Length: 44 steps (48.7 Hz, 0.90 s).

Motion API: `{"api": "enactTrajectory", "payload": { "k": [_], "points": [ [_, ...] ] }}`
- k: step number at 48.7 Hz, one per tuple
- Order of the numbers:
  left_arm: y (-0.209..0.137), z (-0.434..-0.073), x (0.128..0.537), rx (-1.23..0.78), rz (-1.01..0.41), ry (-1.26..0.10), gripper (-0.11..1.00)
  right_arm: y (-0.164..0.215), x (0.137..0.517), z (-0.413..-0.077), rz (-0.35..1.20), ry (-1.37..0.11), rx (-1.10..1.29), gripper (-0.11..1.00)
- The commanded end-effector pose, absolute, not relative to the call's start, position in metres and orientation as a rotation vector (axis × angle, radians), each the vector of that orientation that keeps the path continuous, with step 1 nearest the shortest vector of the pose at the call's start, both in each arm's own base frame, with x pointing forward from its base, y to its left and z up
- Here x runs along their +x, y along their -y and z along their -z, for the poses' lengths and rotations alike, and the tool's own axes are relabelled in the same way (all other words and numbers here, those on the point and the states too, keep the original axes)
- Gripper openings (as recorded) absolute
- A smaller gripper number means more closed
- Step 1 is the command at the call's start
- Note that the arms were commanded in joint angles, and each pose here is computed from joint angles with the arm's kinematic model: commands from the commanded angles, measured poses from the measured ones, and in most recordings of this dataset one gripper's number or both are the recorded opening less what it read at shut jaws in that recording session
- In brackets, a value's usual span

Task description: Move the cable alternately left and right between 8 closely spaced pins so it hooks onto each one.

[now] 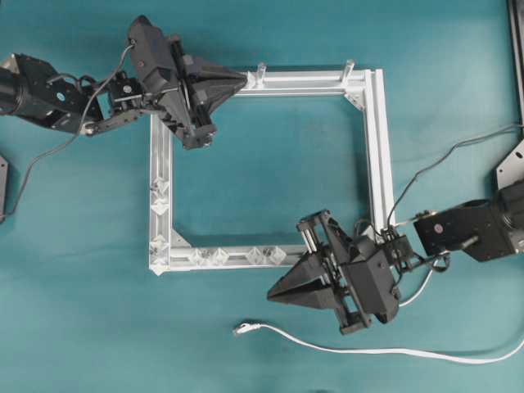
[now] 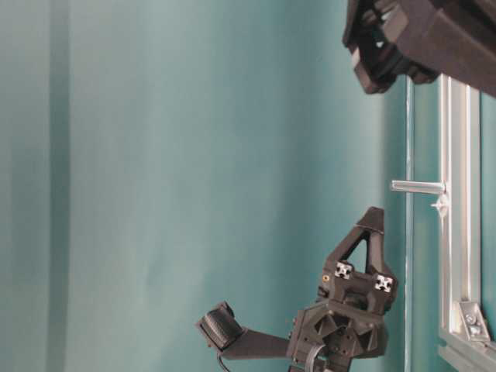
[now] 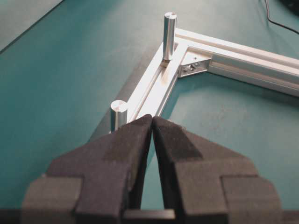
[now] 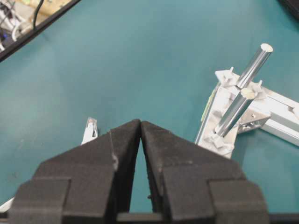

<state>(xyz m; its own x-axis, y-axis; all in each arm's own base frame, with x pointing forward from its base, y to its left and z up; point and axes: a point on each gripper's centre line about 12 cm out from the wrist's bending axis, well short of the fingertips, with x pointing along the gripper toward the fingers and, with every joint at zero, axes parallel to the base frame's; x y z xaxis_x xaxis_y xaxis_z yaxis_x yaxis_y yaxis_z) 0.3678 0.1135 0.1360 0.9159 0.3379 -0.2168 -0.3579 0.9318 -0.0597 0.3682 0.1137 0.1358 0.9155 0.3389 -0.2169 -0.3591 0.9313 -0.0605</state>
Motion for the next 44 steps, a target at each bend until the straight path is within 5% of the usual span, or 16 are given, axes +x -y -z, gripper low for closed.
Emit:
{"api": "enactTrajectory", "payload": {
  "k": [1,8,20,44],
  "points": [
    [-0.109,-0.160,0.373,-0.064,-0.319,-0.167,0.15,-0.113,0.373,-0.145,-0.351,-0.175,-0.084,0.19],
    [-0.104,-0.167,0.371,-0.075,-0.304,-0.223,0.00,-0.112,0.376,-0.149,-0.337,-0.168,-0.068,0.00],
    [-0.091,-0.186,0.358,-0.089,-0.279,-0.268,0.00,-0.120,0.385,-0.164,-0.342,-0.172,-0.065,0.00],
    [-0.062,-0.226,0.264,-0.088,-0.248,-0.239,0.00,-0.142,0.403,-0.168,-0.330,-0.468,-0.003,0.00]
  ]
}}
